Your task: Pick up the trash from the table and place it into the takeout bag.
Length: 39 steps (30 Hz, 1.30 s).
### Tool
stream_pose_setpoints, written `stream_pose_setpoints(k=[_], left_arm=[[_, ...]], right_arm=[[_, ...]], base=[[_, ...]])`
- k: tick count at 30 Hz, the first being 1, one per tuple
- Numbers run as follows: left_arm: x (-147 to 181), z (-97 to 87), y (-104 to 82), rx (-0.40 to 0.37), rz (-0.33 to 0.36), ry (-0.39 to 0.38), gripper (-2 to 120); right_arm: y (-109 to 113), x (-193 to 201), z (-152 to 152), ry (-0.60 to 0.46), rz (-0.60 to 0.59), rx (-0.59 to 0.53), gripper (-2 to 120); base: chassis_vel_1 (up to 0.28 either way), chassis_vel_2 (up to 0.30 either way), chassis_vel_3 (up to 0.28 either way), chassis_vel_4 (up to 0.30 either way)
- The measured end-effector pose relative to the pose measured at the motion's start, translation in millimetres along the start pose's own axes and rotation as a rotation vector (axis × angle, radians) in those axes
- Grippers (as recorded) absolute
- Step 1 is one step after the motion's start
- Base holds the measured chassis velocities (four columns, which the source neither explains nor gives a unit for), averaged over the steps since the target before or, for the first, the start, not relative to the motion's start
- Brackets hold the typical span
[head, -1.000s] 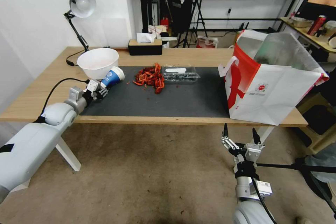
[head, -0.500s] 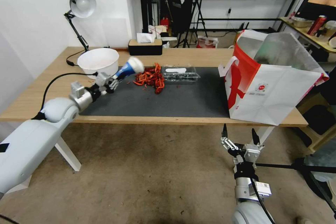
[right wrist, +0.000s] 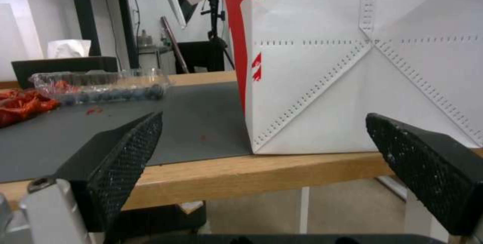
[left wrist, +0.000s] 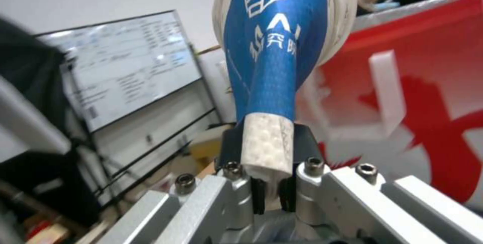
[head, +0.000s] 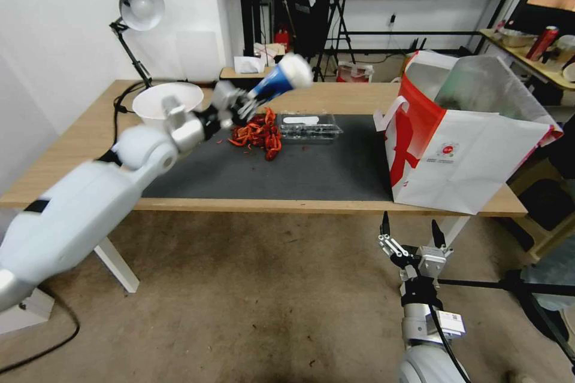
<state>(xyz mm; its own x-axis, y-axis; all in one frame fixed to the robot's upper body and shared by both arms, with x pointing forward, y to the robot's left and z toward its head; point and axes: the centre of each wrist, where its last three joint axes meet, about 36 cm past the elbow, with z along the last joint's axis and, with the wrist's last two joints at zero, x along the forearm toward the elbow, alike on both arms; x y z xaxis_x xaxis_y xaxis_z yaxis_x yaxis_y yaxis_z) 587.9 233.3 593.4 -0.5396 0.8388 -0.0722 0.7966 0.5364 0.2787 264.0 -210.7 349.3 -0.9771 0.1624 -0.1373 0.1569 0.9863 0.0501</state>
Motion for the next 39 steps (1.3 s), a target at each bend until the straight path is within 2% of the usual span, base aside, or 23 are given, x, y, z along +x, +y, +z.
stream_pose_setpoints(k=[2,3,6,7,10,11,16,22,28,39], left_arm=[[-27,-11.3,-4.5,-0.008,0.042,-0.006,3],[-27,-11.3,-4.5,-0.008,0.042,-0.006,3],[-69,-29.6,-12.3,-0.019,0.096,-0.026,3],[-69,-29.6,-12.3,-0.019,0.096,-0.026,3],[-112,-51.0,-23.8,-0.036,0.149,-0.051,3],[-112,-51.0,-23.8,-0.036,0.149,-0.051,3],[-159,-77.0,-40.0,-0.065,0.213,-0.075,3],[-197,-92.4,-55.5,-0.091,0.26,-0.075,3],[-233,-89.1,-69.4,-0.107,0.29,-0.043,3],[-262,-76.8,-96.5,-0.107,0.328,-0.027,3]], right_arm=[[0,0,0,0.0,0.004,-0.001,100],[0,0,0,0.0,0.004,-0.001,100],[-1,1,0,0.0,0.012,0.0,100],[-1,1,0,0.0,0.012,0.0,100],[-2,1,0,-0.001,0.019,0.001,100],[-2,1,0,-0.001,0.019,0.001,100],[-2,0,0,-0.003,0.025,-0.001,100],[-1,-1,2,-0.002,0.028,-0.005,100],[1,-2,2,-0.004,0.03,-0.008,100],[-1,-3,4,-0.005,0.038,-0.009,100]], base=[[0.0,0.0,0.0,0.0],[0.0,0.0,0.0,0.0],[0.0,0.0,0.0,0.0],[0.0,0.0,0.0,0.0],[0.0,0.0,0.0,0.0],[0.0,0.0,0.0,0.0],[0.0,0.0,0.0,0.0],[0.0,0.0,0.0,0.0],[0.0,0.0,0.0,0.0],[0.0,0.0,0.0,0.0]])
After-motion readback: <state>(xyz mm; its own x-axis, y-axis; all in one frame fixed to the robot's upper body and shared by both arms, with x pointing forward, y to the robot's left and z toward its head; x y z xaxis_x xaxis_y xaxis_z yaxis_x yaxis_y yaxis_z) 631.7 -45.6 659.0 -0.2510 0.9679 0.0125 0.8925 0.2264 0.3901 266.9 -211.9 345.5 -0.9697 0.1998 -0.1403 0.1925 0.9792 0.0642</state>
